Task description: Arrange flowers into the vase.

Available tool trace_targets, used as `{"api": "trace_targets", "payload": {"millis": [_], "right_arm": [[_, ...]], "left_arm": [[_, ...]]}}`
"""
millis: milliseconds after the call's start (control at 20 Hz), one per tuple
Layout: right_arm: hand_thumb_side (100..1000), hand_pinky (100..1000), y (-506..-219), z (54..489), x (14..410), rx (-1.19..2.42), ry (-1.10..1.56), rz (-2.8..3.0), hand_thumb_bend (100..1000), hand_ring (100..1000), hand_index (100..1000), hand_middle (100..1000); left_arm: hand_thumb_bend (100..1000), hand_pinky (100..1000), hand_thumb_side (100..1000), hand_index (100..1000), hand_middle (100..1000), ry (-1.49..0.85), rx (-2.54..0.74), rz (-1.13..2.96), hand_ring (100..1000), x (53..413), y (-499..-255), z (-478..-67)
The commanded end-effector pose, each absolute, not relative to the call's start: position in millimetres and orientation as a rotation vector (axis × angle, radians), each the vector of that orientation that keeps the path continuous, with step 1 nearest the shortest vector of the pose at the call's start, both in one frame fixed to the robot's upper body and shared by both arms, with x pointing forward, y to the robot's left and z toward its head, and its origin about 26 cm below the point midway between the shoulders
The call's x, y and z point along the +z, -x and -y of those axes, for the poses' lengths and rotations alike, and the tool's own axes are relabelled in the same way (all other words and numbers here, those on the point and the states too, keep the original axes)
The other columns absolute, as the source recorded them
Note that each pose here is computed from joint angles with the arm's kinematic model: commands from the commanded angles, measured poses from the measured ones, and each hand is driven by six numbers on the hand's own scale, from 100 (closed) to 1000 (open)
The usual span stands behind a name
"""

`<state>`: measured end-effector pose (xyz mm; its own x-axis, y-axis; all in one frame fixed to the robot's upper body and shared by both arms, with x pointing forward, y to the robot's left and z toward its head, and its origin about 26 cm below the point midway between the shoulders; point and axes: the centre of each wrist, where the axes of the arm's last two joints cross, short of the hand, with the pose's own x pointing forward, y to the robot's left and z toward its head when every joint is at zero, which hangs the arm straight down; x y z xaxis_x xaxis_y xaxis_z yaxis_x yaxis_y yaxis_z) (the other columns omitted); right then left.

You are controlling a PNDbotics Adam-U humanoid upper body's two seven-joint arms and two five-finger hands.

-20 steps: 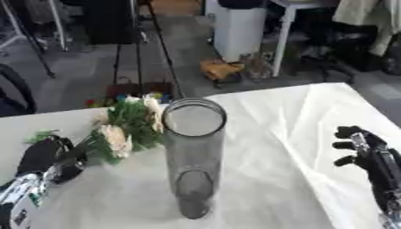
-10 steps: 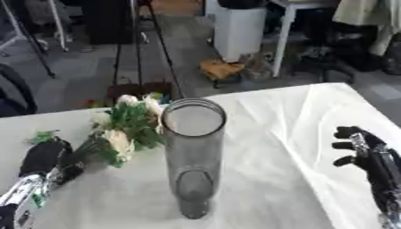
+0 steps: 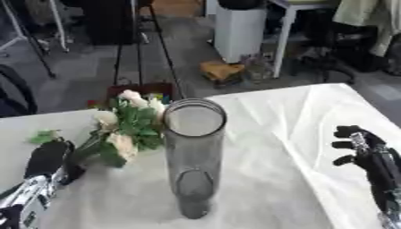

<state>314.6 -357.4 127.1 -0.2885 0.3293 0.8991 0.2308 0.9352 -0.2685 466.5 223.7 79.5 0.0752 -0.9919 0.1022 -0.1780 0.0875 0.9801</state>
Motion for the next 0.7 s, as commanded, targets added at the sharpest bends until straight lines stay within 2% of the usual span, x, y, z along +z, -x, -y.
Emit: {"api": "trace_targets", "payload": {"millis": [50,250,300,700], "right_arm": [[842,485,-316.1,360.2,136.5,0.102,0.414,1.907,100,700,779,704],[842,485,-316.1,360.3,136.1,0.1,0.413,1.906,100,699,779,704],[842,485,-316.2,360.3,136.0,0.1,0.413,1.906,100,699,779,704],[841,486,-315.7,361.1,135.2,0.092,0.414,1.906,100,699,780,704]], "left_arm": [[100,100,274,132,100,-1.246,-0.972,1.353,100,77.1,-465.8,-213.2],[100,100,258,129,100,-1.186,-0.942,1.382,100,79.4,-465.0,-211.2],[139,100,185,120,100,-1.179,-0.936,1.389,100,80.7,-465.2,-210.4],[228,100,179,112,100,-1.13,-0.803,1.677,100,130.6,-461.5,-201.6]]}}
